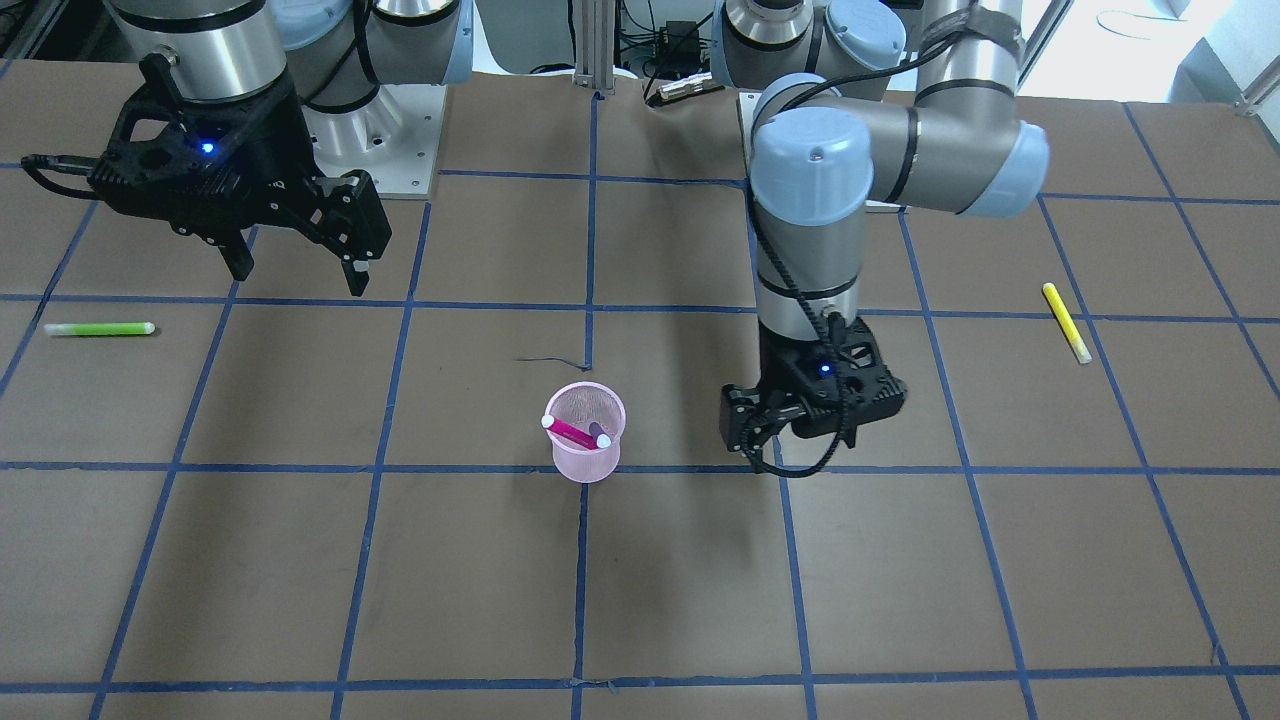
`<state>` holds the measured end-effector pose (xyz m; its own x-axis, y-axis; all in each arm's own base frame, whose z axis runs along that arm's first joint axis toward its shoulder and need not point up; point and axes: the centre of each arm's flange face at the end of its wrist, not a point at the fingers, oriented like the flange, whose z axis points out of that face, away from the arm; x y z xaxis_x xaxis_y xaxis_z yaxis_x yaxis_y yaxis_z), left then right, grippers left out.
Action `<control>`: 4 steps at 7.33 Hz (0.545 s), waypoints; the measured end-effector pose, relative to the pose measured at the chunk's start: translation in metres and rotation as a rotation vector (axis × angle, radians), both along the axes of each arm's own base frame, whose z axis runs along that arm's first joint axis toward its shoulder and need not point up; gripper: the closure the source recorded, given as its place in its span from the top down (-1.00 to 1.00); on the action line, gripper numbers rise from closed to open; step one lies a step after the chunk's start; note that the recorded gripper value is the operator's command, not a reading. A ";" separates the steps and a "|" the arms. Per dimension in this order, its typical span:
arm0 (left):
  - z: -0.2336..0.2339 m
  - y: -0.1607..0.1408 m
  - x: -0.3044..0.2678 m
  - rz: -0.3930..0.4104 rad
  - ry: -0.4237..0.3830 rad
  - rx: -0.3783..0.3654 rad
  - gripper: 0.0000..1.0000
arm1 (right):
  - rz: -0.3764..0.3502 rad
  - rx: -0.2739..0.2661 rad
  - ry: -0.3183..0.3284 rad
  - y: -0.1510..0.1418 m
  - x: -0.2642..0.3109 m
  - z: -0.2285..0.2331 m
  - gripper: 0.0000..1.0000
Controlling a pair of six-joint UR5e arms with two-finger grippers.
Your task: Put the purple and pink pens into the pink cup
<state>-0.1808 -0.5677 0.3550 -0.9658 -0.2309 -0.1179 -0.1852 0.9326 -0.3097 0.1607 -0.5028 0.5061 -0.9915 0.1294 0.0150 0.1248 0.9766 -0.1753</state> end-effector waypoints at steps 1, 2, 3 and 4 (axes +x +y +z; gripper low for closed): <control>0.023 -0.004 0.026 -0.002 -0.009 0.058 1.00 | 0.000 0.002 0.000 0.000 0.000 -0.001 1.00; 0.043 0.000 0.040 0.001 -0.004 0.112 1.00 | 0.001 0.002 0.000 0.000 0.000 -0.001 1.00; 0.059 0.009 0.045 0.001 0.008 0.151 1.00 | 0.001 0.001 0.000 0.000 0.000 -0.001 1.00; 0.072 0.021 0.044 -0.001 0.023 0.180 1.00 | 0.001 0.001 0.000 0.000 0.000 0.000 1.00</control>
